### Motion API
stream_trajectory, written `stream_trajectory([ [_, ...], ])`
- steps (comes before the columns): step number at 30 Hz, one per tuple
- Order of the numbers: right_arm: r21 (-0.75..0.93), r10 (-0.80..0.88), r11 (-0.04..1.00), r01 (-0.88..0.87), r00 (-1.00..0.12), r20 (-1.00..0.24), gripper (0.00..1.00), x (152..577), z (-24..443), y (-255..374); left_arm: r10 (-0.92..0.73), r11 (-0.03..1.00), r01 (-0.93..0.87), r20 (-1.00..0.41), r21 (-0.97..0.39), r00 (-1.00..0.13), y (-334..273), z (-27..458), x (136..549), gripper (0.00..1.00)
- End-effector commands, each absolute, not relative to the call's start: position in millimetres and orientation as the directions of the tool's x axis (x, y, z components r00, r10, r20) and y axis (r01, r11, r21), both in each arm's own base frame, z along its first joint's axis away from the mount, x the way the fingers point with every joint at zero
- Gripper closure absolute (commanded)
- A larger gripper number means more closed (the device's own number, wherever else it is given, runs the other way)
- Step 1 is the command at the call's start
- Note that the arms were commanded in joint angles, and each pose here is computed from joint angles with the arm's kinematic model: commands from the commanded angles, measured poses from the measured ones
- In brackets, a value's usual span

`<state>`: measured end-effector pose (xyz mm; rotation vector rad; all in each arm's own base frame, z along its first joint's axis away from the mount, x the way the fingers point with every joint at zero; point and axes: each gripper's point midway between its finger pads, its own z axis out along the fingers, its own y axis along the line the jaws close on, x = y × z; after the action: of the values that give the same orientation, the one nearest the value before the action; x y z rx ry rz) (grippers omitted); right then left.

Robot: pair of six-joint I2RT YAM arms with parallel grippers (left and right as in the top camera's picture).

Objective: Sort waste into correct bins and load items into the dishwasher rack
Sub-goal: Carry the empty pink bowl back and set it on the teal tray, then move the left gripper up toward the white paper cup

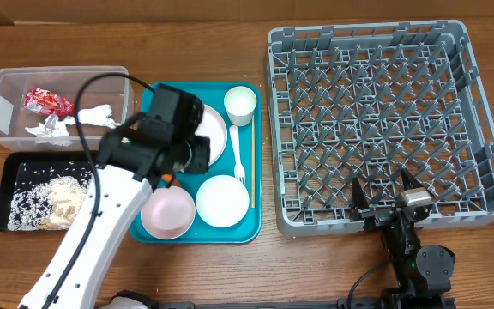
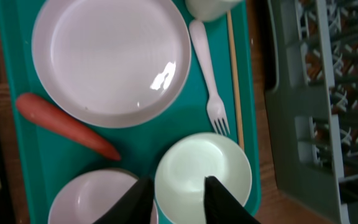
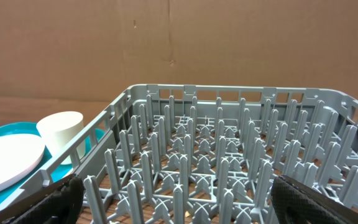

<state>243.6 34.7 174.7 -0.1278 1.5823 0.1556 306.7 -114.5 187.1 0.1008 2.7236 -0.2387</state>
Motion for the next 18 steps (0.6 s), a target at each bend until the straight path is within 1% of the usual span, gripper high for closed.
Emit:
stream_trajectory([
  [1,0.023,0.02,0.983,-0.181,-0.018,-1.0,0.0,244,172,35,-0.043,0.989,0.018,-0.407,-0.145,-0.912,-94,191,315,0.68],
  [3,0.023,0.02,0.983,-0.181,-0.018,-1.0,0.0,244,172,35,-0.081,0.989,-0.024,-0.396,-0.146,-0.915,-81,189,318,0.72],
  [4,0.023,0.02,0.983,-0.181,-0.018,-1.0,0.0,244,172,35,-0.102,0.988,-0.048,-0.39,-0.147,-0.915,-75,188,319,0.69],
  [7,0.023,0.02,0.983,-0.181,-0.018,-1.0,0.0,244,172,35,-0.171,0.979,-0.116,-0.371,-0.164,-0.913,-58,184,322,0.55],
  [8,0.023,0.02,0.983,-0.181,-0.018,-1.0,0.0,244,172,35,-0.184,0.976,-0.125,-0.37,-0.178,-0.91,-56,185,324,0.53],
  [11,0.023,0.02,0.983,-0.181,-0.018,-1.0,0.0,244,172,35,-0.201,0.972,-0.137,-0.372,-0.191,-0.906,-51,185,326,0.55],
  [14,0.023,0.02,0.983,-0.181,-0.018,-1.0,0.0,244,172,35,-0.188,0.976,-0.13,-0.381,-0.174,-0.905,-47,185,327,0.44],
  [16,0.023,0.02,0.983,-0.181,-0.018,-1.0,0.0,244,172,35,-0.195,0.977,-0.145,-0.385,-0.156,-0.902,-43,184,328,0.45],
  [18,0.023,0.02,0.983,-0.181,-0.018,-1.0,0.0,244,172,35,-0.236,0.971,-0.201,-0.384,-0.129,-0.892,-35,182,328,0.5],
])
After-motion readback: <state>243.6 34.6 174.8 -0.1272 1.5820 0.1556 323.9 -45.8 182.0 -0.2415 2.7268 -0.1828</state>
